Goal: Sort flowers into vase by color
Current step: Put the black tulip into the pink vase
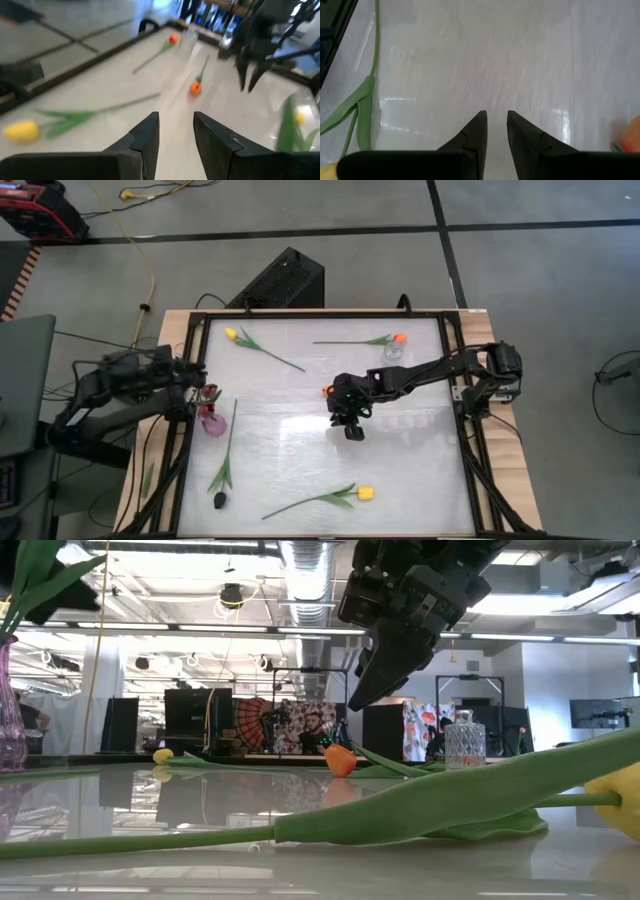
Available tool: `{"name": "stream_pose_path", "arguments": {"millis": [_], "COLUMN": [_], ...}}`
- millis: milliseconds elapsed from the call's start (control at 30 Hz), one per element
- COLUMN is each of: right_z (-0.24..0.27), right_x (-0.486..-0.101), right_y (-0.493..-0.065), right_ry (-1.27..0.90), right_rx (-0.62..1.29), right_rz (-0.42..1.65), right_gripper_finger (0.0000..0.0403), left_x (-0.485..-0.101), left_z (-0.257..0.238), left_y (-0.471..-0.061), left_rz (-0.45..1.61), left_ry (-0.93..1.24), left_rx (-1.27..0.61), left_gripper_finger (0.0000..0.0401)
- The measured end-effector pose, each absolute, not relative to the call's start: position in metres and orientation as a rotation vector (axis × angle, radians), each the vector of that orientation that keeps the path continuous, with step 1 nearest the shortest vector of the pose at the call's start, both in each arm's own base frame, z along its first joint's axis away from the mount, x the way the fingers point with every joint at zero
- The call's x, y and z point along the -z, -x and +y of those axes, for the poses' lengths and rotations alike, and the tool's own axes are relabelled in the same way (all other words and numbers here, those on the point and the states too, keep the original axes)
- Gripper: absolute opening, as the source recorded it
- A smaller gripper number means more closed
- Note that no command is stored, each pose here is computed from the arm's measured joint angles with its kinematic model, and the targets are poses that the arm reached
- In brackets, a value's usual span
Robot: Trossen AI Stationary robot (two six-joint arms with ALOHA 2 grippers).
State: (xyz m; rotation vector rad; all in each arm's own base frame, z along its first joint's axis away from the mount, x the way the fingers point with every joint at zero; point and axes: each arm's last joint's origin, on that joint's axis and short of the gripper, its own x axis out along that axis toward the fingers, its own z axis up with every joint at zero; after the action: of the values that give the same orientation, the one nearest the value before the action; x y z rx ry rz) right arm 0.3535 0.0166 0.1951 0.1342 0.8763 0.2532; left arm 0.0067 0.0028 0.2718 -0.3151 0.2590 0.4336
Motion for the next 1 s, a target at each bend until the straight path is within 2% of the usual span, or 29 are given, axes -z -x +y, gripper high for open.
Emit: {"name": "stream_pose_path", "arguments": {"millis": [133,267,467,667,1000], "right_z": [0.017,0.022,0.031,0.031,0.024], "right_x": [-0.197,-0.208,-0.214,-0.204,-0.193], "right_y": [-0.356,-0.366,-0.384,-0.419,-0.501], "right_ry": [-0.125,-0.102,-0.026,0.012,0.135], "right_rx": [-0.259,-0.279,-0.321,-0.33,-0.45], "right_rz": [0.839,0.681,0.463,0.465,0.485], "right_gripper_finger": [0.01,0.01,0.01,0.01,0.0104], "left_x": [-0.271,-0.275,-0.275,-0.274,-0.278], "left_z": [0.005,0.009,0.012,0.016,0.01], "left_y": [-0.012,-0.015,-0.022,-0.031,-0.025], "left_rz": [0.299,0.313,0.36,0.418,0.446], "left_ry": [0.342,0.325,0.331,0.328,0.258], "left_rx": [-0.444,-0.523,-0.539,-0.541,-0.423], "left_gripper_finger": [0.011,0.011,0.011,0.0109,0.0109]}}
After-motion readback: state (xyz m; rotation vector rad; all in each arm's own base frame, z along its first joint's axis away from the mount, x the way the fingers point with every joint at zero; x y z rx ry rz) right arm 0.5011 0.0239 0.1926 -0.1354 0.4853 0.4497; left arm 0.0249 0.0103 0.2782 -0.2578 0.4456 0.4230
